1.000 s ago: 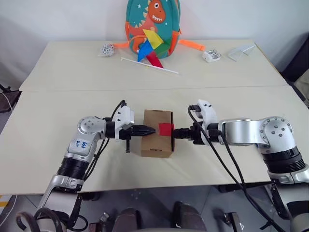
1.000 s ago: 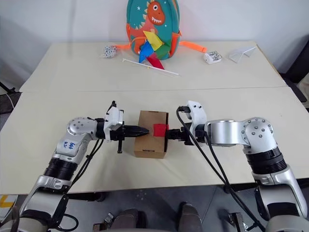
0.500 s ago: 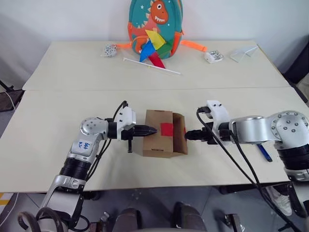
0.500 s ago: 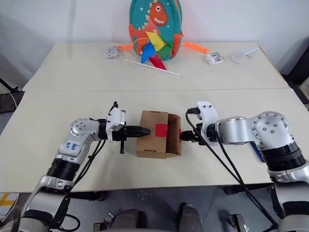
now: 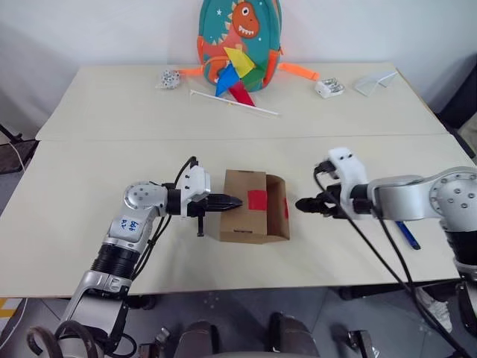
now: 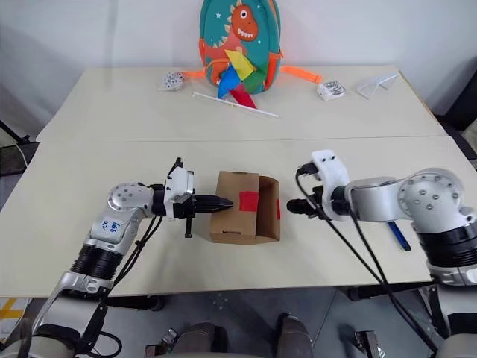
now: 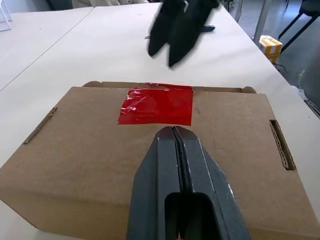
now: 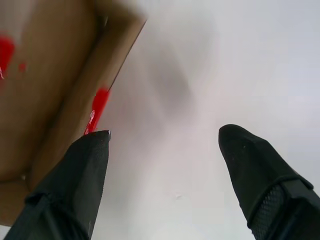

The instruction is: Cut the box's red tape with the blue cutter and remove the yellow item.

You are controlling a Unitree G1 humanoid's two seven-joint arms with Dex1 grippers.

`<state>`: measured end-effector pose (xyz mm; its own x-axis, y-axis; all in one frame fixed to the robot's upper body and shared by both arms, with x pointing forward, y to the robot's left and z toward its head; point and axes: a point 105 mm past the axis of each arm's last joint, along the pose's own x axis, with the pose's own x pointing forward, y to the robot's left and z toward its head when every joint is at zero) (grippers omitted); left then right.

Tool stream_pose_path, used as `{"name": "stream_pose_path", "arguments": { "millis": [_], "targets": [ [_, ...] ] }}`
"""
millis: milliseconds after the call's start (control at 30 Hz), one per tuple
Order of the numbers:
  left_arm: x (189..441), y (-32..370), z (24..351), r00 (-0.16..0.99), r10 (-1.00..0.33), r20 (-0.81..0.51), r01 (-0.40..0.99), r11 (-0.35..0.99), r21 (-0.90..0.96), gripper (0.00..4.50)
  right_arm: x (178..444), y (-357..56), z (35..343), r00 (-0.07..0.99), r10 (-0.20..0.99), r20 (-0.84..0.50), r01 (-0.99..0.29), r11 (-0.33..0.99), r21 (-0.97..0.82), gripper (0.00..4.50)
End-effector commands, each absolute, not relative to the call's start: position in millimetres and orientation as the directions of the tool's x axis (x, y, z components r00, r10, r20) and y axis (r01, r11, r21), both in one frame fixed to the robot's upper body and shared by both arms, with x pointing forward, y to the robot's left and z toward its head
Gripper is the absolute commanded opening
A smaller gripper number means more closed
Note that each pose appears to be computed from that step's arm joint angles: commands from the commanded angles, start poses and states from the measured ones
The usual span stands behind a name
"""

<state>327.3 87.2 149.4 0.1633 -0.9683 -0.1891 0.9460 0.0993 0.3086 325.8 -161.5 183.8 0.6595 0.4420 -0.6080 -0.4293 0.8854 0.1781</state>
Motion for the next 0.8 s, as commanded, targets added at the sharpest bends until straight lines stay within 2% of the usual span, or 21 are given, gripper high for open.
{"name": "stream_pose_path", "arguments": {
  "millis": [33,100,233,367,600,800],
  "targets": [
    [321,94,114,0.138,-0.939,-0.314,0.974,0.072,0.213,0.0,327,-164,205,0.633,0.59,-0.501,-0.417,0.805,0.421,3.63],
    [321,94,115,0.138,-0.938,-0.317,0.974,0.072,0.214,0.0,325,-159,201,0.576,0.675,-0.462,-0.399,0.725,0.561,3.63],
    [320,98,118,0.136,-0.935,-0.328,0.974,0.065,0.219,0.0,333,-154,177,0.524,0.731,-0.436,-0.285,0.633,0.72,3.63],
    [319,101,118,0.138,-0.933,-0.333,0.974,0.067,0.216,0.0,335,-144,170,0.492,0.746,-0.45,-0.274,0.623,0.733,3.63],
    [317,103,119,0.141,-0.93,-0.338,0.974,0.069,0.216,0.0,325,-123,159,0.378,0.807,-0.453,-0.317,0.573,0.756,3.63],
    [316,103,119,0.147,-0.929,-0.34,0.974,0.076,0.214,0.0,323,-116,145,0.344,0.805,-0.483,-0.313,0.583,0.749,3.63]
  ]
}}
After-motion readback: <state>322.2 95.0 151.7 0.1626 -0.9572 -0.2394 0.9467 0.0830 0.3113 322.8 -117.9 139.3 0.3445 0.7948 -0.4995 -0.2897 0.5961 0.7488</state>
